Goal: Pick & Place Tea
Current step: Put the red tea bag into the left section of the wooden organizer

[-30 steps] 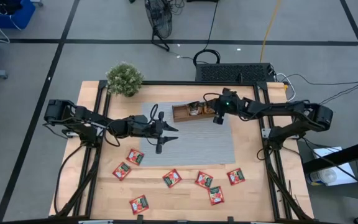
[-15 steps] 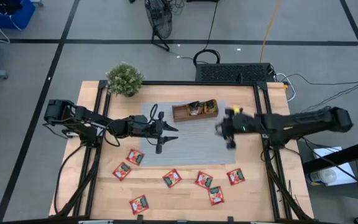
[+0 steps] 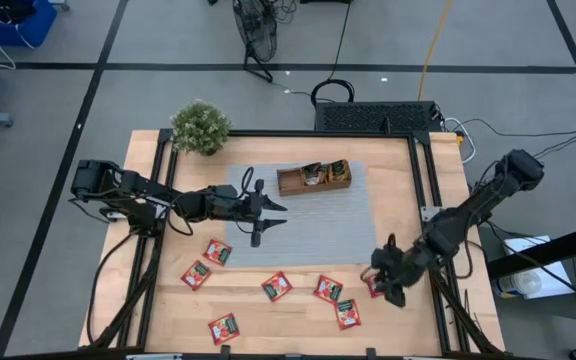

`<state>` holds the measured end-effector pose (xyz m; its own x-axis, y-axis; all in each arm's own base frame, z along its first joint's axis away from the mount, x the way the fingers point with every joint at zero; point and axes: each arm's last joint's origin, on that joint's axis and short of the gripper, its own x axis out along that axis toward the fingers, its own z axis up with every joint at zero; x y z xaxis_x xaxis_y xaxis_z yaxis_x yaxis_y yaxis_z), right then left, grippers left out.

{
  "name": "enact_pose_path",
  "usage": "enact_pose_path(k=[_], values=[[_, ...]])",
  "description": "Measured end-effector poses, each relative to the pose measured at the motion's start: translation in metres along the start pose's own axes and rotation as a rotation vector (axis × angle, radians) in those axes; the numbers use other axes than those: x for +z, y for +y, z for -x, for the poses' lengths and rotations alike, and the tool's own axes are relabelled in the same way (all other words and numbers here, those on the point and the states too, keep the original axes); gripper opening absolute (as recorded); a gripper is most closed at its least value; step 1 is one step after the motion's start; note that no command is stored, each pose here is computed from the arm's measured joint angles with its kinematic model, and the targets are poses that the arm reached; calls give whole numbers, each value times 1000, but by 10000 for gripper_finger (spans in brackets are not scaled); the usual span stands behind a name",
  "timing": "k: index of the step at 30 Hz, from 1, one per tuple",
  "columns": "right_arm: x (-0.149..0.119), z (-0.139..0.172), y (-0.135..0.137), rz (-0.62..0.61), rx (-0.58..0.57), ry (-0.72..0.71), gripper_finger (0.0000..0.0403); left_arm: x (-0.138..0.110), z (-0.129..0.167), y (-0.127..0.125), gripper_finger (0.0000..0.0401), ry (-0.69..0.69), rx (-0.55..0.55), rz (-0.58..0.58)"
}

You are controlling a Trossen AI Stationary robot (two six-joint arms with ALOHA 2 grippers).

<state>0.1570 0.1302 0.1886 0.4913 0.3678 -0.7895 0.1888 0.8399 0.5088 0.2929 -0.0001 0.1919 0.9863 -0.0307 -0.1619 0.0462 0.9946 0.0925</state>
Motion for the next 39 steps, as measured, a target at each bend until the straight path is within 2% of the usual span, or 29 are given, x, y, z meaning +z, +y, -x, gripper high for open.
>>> enact_pose_path(k=[3,7,8,12,19,22,26,34,39], values=[[-11,-9,1,3,-42,43,106,0,0,0,152,0,0,0],[-22,-24,-6,-126,-74,126,22,0,0,0,152,0,0,0],[-25,-29,-6,-154,-66,146,12,0,0,0,152,0,0,0],[-31,-41,-7,-279,-108,166,10,0,0,0,152,0,0,0],[-42,-51,-20,-516,-305,238,2,0,0,0,152,0,0,0],[-43,-51,-24,-565,-355,218,1,0,0,0,152,0,0,0],[-43,-49,-29,-565,-419,139,1,0,0,0,152,0,0,0],[-44,-38,-49,-483,-674,-53,0,0,0,0,152,0,1,0],[-43,-33,-56,-435,-759,-163,0,0,0,0,152,0,1,0]])
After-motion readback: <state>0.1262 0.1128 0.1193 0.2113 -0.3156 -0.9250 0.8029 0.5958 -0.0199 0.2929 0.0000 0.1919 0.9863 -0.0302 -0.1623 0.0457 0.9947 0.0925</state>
